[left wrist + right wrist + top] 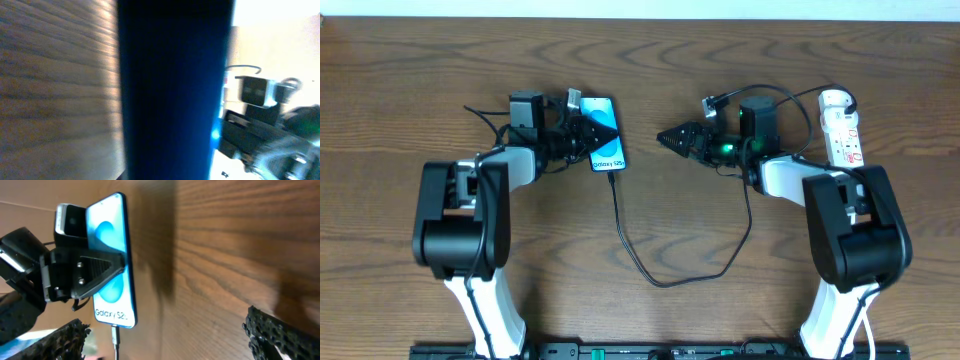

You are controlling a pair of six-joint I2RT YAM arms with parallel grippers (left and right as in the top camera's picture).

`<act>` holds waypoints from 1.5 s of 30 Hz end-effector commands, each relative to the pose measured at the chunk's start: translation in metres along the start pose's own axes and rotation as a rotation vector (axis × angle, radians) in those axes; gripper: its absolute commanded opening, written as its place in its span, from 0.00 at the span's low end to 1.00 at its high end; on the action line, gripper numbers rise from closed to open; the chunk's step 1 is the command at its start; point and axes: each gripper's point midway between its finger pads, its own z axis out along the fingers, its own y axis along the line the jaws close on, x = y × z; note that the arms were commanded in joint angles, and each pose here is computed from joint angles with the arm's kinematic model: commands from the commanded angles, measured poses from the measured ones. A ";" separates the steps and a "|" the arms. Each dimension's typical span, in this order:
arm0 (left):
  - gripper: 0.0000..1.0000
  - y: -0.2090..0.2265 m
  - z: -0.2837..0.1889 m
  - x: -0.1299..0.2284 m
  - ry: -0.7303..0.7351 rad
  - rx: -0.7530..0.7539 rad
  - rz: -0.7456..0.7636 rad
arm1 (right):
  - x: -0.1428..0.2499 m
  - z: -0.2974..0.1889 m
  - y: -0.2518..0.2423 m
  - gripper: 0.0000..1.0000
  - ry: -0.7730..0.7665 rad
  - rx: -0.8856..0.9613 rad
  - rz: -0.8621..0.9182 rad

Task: Plug charger to phone and switch on socket
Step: 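Lower the phone flat onto the table with the left gripper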

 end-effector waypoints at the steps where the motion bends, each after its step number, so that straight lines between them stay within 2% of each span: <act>1: 0.07 0.018 0.013 -0.003 0.029 0.008 0.008 | -0.018 -0.012 0.012 0.99 -0.065 0.053 -0.146; 6: 0.07 0.034 0.024 -0.001 0.064 0.020 -0.030 | -0.015 -0.022 0.007 0.99 -0.058 0.144 -0.177; 13: 0.07 0.048 0.024 -0.005 0.032 -0.052 -0.051 | -0.010 -0.032 0.007 0.99 -0.044 0.205 -0.198; 16: 0.17 0.062 0.022 -0.001 0.027 -0.121 -0.098 | -0.010 -0.034 0.011 0.99 -0.042 0.206 -0.204; 22: 0.48 0.075 0.020 0.006 0.033 -0.183 -0.147 | -0.007 -0.041 0.009 0.99 -0.037 0.254 -0.215; 25: 0.71 0.083 0.018 0.008 0.030 -0.230 -0.173 | -0.005 -0.047 0.005 0.99 -0.035 0.306 -0.207; 26: 0.76 0.088 0.016 0.010 0.029 -0.257 -0.187 | -0.004 -0.050 0.002 0.99 -0.035 0.330 -0.199; 34: 0.90 0.117 -0.006 0.022 0.016 -0.494 -0.265 | -0.002 -0.069 0.002 0.99 -0.042 0.432 -0.219; 40: 0.92 0.126 -0.047 0.017 0.005 -0.772 -0.215 | -0.006 -0.088 0.013 0.99 -0.071 0.486 -0.261; 45: 0.92 0.123 -0.067 0.011 -0.003 -0.880 -0.202 | -0.006 -0.096 0.022 0.99 -0.085 0.495 -0.273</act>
